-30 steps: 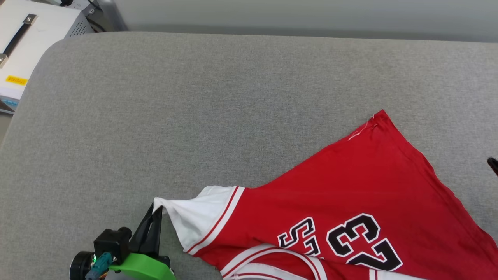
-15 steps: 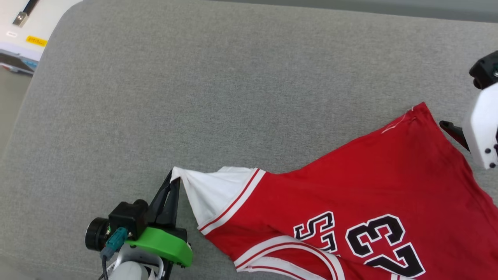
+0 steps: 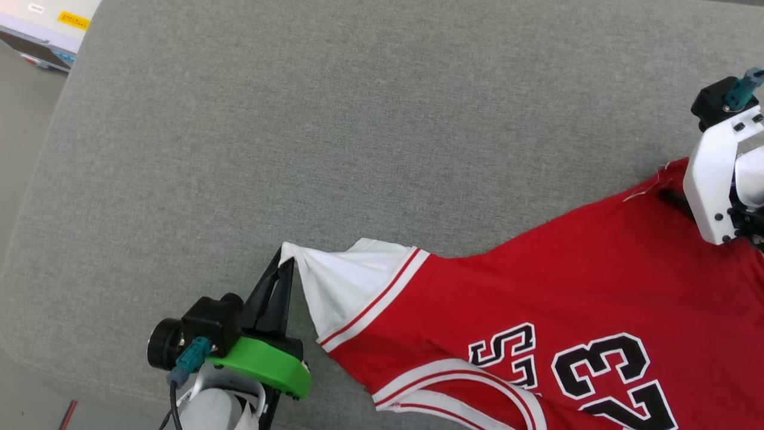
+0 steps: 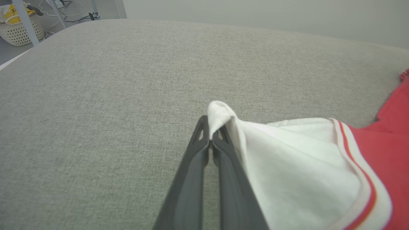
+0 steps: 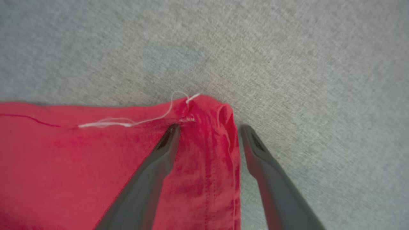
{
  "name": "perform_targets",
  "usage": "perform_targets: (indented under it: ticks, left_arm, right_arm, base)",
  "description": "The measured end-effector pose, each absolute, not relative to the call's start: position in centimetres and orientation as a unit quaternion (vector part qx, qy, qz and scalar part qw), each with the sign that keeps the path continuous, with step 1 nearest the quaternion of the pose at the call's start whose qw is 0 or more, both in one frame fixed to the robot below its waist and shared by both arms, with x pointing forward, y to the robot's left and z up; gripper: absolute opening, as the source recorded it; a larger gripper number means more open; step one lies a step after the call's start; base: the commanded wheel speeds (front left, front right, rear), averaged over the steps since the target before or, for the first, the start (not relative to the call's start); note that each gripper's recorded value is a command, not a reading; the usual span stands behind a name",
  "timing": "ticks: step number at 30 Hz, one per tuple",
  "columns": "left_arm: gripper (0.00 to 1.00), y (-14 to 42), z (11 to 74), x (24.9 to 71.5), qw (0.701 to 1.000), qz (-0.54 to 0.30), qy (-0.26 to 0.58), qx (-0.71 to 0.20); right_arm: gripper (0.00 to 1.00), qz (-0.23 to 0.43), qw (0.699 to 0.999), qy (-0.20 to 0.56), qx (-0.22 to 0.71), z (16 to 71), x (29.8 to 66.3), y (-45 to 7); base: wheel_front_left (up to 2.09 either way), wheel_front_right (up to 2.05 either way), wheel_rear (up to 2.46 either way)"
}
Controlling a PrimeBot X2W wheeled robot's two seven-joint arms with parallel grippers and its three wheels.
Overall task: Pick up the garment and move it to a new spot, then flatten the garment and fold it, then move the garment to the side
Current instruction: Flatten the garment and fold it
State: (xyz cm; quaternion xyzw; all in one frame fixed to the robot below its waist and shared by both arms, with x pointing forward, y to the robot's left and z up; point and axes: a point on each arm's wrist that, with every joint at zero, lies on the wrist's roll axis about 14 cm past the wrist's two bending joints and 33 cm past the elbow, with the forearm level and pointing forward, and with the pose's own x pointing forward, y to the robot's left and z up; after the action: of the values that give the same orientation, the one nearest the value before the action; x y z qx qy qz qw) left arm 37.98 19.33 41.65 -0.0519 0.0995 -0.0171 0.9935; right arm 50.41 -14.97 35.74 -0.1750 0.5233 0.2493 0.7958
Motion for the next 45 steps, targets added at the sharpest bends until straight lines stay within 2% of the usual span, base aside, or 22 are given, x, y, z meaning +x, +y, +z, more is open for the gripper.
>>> perform_targets:
  ticks: [1, 5, 8, 13, 20, 26, 33, 39, 45]
  left_arm:
    - [0.0, 19.4, 41.7, 38.0, 0.994, -0.017, 0.099, -0.052]
    - [0.0, 19.5, 42.1, 38.1, 0.994, -0.015, 0.092, -0.051]
    - [0.0, 19.8, 43.0, 38.3, 0.996, -0.016, 0.079, -0.048]
    - [0.0, 21.2, 45.6, 38.8, 0.999, -0.029, 0.042, -0.008]
    - [0.0, 21.0, 54.4, 42.5, 0.993, -0.069, -0.076, 0.05]
    - [0.0, 17.8, 63.9, 45.7, 0.969, -0.128, -0.188, 0.093]
    - [0.0, 14.5, 73.1, 48.2, 0.934, -0.177, -0.284, 0.128]
    - [0.0, 11.5, 77.1, 50.6, 0.911, -0.216, -0.318, 0.148]
    - [0.0, 9.9, 79.8, 54.8, 0.903, -0.231, -0.326, 0.156]
  right_arm:
    - [0.0, 0.25, 0.799, 0.52, -0.17, 35.8, 50.4, -14.9]
    - [0.0, 0.258, 0.822, 0.484, -0.152, 36.7, 50.9, -14.5]
    - [0.0, 0.271, 0.856, 0.419, -0.135, 39.0, 51.8, -13.5]
    - [0.0, 0.281, 0.903, 0.304, -0.115, 45.0, 53.5, -13.0]
    - [0.0, 0.295, 0.941, 0.146, -0.078, 54.7, 53.9, -12.2]
    - [0.0, 0.287, 0.956, 0.029, -0.049, 62.5, 53.5, -12.9]
    - [0.0, 0.266, 0.961, -0.062, -0.034, 68.9, 53.2, -14.5]
    - [0.0, 0.244, 0.965, -0.096, -0.018, 71.1, 54.7, -15.6]
    - [0.0, 0.208, 0.971, -0.117, -0.018, 72.9, 58.6, -16.4]
  base:
    - [0.0, 0.0, 0.0]
    - [0.0, 0.0, 0.0]
    - [0.0, 0.0, 0.0]
    - [0.0, 0.0, 0.0]
    - [0.0, 0.0, 0.0]
    - [0.0, 0.0, 0.0]
    - [0.0, 0.0, 0.0]
    - [0.0, 0.0, 0.0]
    - [0.0, 0.0, 0.0]
